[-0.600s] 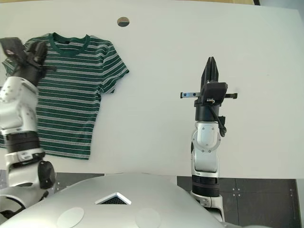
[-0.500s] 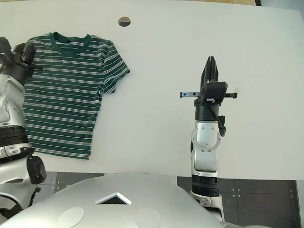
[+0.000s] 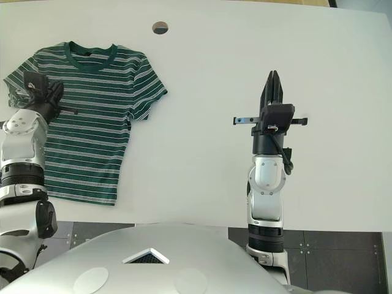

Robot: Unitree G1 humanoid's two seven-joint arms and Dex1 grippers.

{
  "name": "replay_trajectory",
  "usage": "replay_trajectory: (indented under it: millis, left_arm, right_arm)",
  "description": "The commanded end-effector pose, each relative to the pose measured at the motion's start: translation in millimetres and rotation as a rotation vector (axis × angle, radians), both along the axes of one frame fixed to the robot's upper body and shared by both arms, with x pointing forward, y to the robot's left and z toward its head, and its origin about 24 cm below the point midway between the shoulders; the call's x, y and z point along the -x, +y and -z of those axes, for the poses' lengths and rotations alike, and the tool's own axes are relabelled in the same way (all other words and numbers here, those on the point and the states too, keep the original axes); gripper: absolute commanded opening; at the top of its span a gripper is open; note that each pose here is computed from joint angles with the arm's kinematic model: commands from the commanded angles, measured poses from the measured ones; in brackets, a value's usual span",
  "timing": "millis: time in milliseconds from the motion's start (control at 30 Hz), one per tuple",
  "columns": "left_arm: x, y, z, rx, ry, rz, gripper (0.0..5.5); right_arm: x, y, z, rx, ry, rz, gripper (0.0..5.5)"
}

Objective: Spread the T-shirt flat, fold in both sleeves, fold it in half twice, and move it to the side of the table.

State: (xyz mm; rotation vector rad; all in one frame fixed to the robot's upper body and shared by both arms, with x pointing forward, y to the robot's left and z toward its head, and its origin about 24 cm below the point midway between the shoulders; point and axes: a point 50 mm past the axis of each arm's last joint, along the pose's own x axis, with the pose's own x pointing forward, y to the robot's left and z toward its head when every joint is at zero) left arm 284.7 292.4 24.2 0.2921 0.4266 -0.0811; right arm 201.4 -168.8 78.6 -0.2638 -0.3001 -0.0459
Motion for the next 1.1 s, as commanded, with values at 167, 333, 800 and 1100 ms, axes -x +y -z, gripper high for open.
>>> replay_trajectory:
  millis: [167,333,800,1100]
  left_arm:
    - [18,-46,20,-0.264,0.123,0.239,0.13]
    - [25,-91,23,-0.266,0.157,0.419,0.13]
    - [-14,-208,4,-0.121,0.048,0.630,0.13]
    - [-17,-248,2,-0.055,0.047,0.692,0.13]
  right_arm:
    - [-1,1,-5,0.000,-0.020,-0.015,0.10]
    - [-1,0,-8,-0.003,-0.032,-0.014,0.10]
    - [-7,2,-7,-0.002,-0.030,-0.037,0.10]
    - [-11,7,-2,0.006,0.020,-0.072,0.10]
